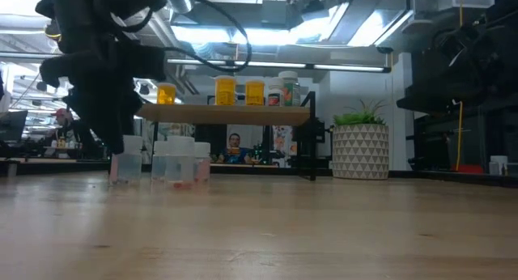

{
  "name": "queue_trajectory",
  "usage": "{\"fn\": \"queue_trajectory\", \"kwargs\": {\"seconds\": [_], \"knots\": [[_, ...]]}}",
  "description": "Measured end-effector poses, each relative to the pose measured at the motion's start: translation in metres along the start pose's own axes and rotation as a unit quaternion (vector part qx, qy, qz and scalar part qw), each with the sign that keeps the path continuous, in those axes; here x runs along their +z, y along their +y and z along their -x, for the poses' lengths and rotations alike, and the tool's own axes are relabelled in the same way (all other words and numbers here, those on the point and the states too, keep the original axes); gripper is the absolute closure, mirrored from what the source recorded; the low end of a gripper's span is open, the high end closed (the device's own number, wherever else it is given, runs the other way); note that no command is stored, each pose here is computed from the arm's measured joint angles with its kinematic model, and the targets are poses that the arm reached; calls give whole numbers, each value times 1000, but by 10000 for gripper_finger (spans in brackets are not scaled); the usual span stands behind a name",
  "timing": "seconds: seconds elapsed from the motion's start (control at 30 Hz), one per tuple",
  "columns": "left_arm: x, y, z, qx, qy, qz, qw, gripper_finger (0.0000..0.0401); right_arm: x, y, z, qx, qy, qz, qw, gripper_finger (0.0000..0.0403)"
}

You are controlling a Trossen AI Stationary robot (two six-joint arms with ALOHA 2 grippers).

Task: Pick and place medicine bottles onto shelf by color
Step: Put the transparent pill bottle on the shelf

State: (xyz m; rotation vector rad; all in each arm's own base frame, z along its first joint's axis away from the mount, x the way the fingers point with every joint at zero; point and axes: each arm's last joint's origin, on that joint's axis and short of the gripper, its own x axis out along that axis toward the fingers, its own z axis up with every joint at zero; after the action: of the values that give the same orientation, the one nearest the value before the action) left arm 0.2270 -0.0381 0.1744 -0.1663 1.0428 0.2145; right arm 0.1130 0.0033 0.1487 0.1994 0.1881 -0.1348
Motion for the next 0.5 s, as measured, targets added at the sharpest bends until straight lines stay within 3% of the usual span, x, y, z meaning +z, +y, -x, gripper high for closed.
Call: {"fn": "queue_trajectory", "kwargs": {"seconds": [0.33, 0.5], "knots": [[2, -3, -10, 3, -3, 4, 1000, 166, 0, 0, 0, 0, 0, 0, 1000, 162], [3, -2, -10, 2, -7, 23, 1000, 198, 0, 0, 0, 0, 0, 0, 1000, 162]]}}
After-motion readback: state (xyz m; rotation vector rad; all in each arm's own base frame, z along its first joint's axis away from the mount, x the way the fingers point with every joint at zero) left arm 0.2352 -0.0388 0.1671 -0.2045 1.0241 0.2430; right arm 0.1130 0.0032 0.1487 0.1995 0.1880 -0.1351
